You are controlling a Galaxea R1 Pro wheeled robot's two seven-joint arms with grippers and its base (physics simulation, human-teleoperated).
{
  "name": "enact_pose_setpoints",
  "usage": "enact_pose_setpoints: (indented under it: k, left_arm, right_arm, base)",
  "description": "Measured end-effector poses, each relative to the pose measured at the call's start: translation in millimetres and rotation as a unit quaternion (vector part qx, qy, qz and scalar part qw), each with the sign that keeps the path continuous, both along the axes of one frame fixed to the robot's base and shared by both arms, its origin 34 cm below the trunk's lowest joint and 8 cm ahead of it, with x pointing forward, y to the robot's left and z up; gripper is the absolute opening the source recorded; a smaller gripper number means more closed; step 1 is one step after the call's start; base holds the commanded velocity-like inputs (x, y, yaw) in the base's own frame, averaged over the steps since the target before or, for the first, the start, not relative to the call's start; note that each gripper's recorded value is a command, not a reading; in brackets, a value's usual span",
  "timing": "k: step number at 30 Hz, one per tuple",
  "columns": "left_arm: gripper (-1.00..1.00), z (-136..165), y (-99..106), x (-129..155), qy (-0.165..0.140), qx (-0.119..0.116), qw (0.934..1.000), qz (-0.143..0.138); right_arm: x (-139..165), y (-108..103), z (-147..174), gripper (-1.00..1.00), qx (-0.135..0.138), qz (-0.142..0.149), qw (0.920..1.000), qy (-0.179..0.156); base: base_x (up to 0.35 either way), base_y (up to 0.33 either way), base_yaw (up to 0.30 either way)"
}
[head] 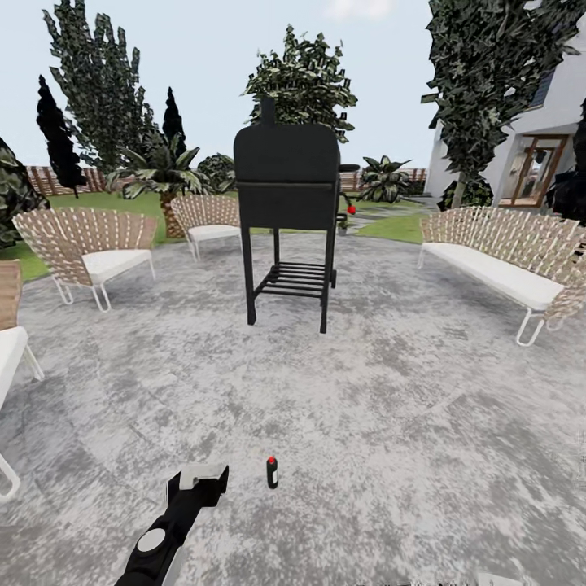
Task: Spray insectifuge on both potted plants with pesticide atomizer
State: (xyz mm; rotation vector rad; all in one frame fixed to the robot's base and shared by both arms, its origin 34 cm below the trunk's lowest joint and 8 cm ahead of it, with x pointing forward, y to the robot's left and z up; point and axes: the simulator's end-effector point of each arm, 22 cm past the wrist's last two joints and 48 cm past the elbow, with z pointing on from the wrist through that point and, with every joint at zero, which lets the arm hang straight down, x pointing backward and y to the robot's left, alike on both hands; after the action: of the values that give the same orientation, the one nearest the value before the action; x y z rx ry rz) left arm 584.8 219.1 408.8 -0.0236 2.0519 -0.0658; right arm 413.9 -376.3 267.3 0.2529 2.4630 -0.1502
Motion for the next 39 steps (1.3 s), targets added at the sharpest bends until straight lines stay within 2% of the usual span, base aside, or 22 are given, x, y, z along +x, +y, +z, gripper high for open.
enact_pose_setpoints:
  k: [21,32,37,39]
  left_arm:
    - [1.00,0.6,-0.5,0.1,-0.001,0.001,1.0000,-0.001]
    - [1.00,2.8,0.5,0.6,-0.003,0.002,1.0000,0.000]
    - [1.00,2.9,3.1,0.5,-0.003,0.004,1.0000,0.000]
    - [1.00,2.8,4.0,0.6,-0.003,0.013,0.9999,-0.003]
  right_arm:
    - [0.8,-0.6,1.0,1.00,-0.001,-0.001,1.0000,-0.001]
    - [1.8,0.1,2.2,1.00,-0.001,0.000,1.0000,-0.003]
    - [1.8,4.1,1.4,1.00,-0.001,0.004,1.0000,-0.002]
    - [-0.1,5.1,-0.3,1.00,0.000,0.006,1.0000,0.004]
  base:
    - [0.001,0.007,-0.038]
    - [0.002,-0.070,-0.142]
    - [0.112,0.055,-0.010]
    - [0.043,0.021,-0.002]
